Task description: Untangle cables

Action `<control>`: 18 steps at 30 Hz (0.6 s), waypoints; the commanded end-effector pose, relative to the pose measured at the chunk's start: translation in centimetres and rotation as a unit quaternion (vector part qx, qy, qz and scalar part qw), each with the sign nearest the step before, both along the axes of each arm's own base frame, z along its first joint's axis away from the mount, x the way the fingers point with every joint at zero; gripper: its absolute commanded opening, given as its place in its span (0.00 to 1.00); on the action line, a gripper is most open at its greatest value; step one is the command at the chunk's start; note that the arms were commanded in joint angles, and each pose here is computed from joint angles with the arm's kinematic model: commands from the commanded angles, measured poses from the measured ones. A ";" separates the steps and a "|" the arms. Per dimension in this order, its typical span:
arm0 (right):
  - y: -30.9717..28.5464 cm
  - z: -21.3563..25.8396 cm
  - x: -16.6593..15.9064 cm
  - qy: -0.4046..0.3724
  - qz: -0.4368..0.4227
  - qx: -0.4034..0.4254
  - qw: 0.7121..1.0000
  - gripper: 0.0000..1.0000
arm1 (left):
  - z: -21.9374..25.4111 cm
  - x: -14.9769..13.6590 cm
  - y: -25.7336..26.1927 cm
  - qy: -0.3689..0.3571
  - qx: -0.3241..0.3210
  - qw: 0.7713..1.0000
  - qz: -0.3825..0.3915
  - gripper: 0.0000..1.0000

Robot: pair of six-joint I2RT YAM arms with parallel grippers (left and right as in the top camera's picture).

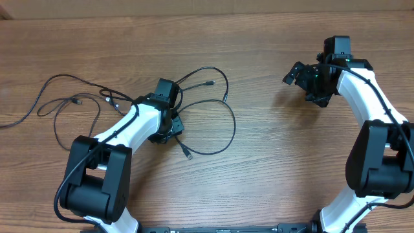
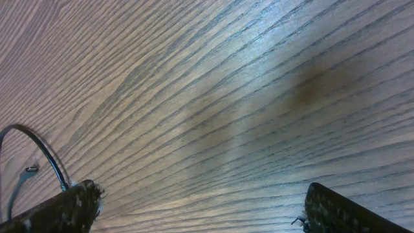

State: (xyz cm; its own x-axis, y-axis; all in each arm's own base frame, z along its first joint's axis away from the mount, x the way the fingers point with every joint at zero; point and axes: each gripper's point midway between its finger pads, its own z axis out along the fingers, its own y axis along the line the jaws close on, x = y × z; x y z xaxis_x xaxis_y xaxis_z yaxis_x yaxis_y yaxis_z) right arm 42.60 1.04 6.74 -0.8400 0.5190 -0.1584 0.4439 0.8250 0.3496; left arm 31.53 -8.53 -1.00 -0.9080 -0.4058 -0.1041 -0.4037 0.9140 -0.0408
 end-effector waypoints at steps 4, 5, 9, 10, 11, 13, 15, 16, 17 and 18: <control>-0.1 1.5 0.6 -0.021 -0.001 -0.003 1.000 1.00 | -6.3 -6.3 4.2 0.110 0.084 0.990 0.003 0.15; -0.1 1.5 0.6 -0.021 0.000 -0.003 1.000 1.00 | -6.3 -6.3 4.2 0.111 0.084 0.990 0.003 0.14; -0.1 1.5 0.6 -0.021 -0.001 -0.003 1.000 1.00 | -6.4 -6.5 4.1 0.112 0.081 0.990 0.003 0.15; -0.1 1.5 0.6 -0.021 -0.001 -0.003 1.000 1.00 | -6.4 -6.5 4.1 0.113 0.081 0.990 0.002 0.15; -0.1 1.5 0.6 -0.021 -0.001 -0.003 1.000 1.00 | -6.4 -6.5 4.1 0.113 0.082 0.990 0.002 0.14; -0.1 1.5 0.6 -0.021 -0.001 -0.003 1.000 1.00 | -6.4 -6.5 4.1 0.113 0.081 0.990 0.002 0.04; -0.1 1.5 0.6 -0.021 -0.001 -0.003 1.000 1.00 | -6.5 -6.7 3.6 0.118 0.065 0.991 -0.006 0.04; -0.1 1.5 0.6 -0.021 -0.001 -0.003 1.000 1.00 | -6.5 -6.7 3.3 0.121 0.056 0.991 -0.020 0.04; -0.1 1.5 0.6 -0.021 0.000 -0.003 1.000 1.00 | -6.3 -6.7 3.2 0.123 0.054 0.991 -0.029 0.04; -0.1 1.5 0.6 -0.021 -0.001 -0.003 1.000 1.00 | -6.1 -6.7 3.2 0.124 0.055 0.990 -0.028 0.04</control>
